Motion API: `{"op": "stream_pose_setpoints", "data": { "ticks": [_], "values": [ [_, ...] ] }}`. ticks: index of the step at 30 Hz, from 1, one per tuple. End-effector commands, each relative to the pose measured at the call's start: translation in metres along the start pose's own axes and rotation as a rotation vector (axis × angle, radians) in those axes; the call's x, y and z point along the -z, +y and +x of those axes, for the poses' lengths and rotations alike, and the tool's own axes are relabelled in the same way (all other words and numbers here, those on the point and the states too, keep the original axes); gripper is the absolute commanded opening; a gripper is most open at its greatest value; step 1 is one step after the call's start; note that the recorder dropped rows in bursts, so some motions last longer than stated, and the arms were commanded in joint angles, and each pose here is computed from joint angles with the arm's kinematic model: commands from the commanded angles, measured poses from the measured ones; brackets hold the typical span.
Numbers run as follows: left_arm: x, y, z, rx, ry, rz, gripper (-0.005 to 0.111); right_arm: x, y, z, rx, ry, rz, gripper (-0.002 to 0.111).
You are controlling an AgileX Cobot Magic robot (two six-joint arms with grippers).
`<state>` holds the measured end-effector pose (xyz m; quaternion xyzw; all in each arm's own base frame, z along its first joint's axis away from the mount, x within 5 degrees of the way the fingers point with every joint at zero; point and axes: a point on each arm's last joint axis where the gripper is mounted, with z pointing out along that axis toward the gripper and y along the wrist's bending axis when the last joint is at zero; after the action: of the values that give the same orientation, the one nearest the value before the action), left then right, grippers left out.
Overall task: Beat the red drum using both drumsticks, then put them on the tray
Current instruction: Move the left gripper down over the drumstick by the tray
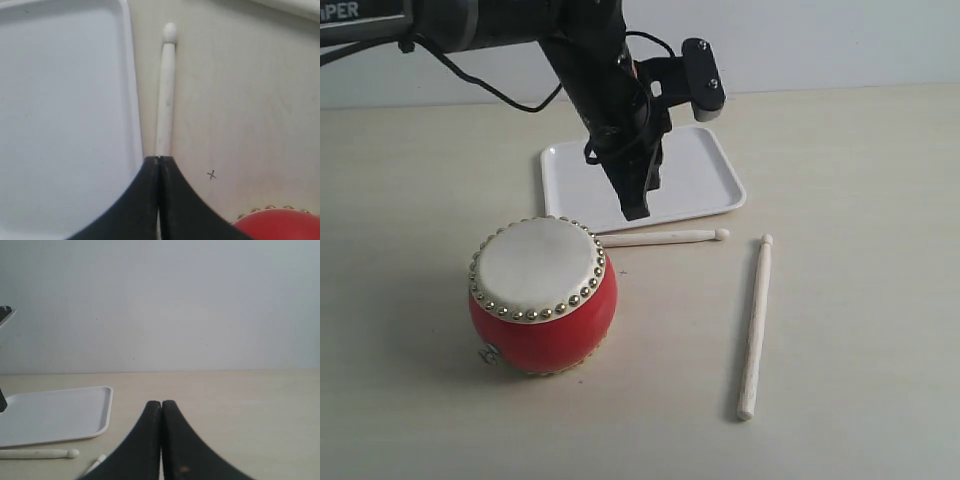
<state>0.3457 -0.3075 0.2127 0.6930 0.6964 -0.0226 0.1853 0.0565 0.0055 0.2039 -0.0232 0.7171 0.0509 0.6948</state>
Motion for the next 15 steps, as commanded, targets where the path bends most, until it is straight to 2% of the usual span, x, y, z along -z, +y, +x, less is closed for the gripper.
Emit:
{"op": "stream_pose_setpoints", "data": {
  "ticks": [1,7,13,15],
  "values": [
    [-0.015,-0.007,-0.007,-0.036,-0.02,0.033,0.0,0.0,0.0,0.0,0.003,-0.01,0.005,0.0],
    [-0.037,-0.013,-0.01,-0.048,-0.015,0.057,0.002,0.0,0.0,0.0,0.003,-0.01,0.005,0.0],
    [-0.045,-0.015,-0.008,-0.048,-0.004,0.069,0.027,0.0,0.0,0.0,0.003,-0.01,0.005,0.0],
    [-0.048,-0.015,-0.008,-0.073,-0.003,0.071,0.031,0.0,0.0,0.0,0.003,-0.01,0.005,0.0]
  ]
}}
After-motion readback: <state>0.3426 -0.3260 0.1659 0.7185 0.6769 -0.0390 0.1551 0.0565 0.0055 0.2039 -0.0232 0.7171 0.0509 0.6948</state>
